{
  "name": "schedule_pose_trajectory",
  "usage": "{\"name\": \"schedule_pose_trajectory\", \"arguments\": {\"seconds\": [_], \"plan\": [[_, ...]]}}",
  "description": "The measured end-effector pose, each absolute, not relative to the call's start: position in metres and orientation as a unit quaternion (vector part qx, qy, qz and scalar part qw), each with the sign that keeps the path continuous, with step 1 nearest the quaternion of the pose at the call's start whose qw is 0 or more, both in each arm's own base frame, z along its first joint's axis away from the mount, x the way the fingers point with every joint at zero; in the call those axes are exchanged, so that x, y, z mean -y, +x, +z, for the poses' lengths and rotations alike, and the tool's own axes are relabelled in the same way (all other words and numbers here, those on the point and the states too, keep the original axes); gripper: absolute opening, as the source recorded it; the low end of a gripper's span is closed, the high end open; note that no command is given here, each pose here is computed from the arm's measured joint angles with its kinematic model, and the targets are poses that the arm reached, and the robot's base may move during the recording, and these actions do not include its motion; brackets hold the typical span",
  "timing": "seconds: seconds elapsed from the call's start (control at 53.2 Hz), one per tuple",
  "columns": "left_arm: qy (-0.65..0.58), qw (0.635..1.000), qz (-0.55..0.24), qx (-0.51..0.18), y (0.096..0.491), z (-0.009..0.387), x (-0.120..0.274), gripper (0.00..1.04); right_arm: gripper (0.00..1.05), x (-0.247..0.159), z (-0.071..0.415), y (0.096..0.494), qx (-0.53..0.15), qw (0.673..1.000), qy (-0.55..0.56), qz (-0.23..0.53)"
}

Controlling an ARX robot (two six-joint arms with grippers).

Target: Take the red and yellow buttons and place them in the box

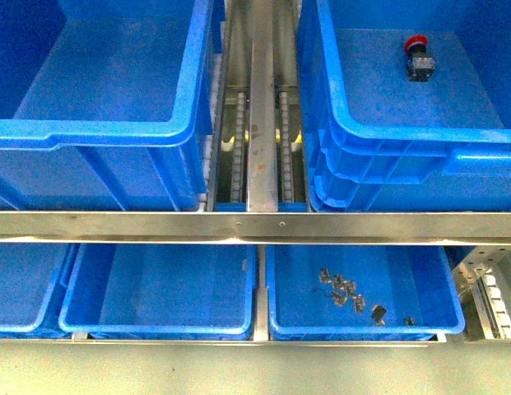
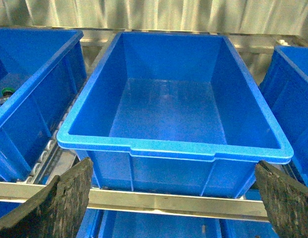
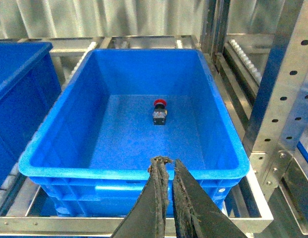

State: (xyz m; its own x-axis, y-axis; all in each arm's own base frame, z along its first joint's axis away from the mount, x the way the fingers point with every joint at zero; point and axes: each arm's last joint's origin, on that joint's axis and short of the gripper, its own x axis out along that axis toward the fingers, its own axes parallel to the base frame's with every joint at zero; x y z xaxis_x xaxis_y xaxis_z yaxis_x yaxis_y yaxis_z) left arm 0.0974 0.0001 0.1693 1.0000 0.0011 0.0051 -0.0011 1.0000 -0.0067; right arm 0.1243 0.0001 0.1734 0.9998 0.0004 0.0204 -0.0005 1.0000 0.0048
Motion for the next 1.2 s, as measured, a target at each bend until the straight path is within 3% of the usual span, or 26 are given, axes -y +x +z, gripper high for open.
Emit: {"name": "schedule_pose_trajectory", "arguments": {"seconds": [1.072,1.203], "plan": [[-0.003,1.000,0.001,0.003,0.097,0.169,0.000,0.97,0.03,0.000,0.171,0.097,0.010,1.000,0.002,0.000],[-0.003,1.000,0.001,0.003,0.097,0.169,0.000,0.97,0.30,0.000,0.171,0.097,0.009,1.000,0.001,0.000]]}}
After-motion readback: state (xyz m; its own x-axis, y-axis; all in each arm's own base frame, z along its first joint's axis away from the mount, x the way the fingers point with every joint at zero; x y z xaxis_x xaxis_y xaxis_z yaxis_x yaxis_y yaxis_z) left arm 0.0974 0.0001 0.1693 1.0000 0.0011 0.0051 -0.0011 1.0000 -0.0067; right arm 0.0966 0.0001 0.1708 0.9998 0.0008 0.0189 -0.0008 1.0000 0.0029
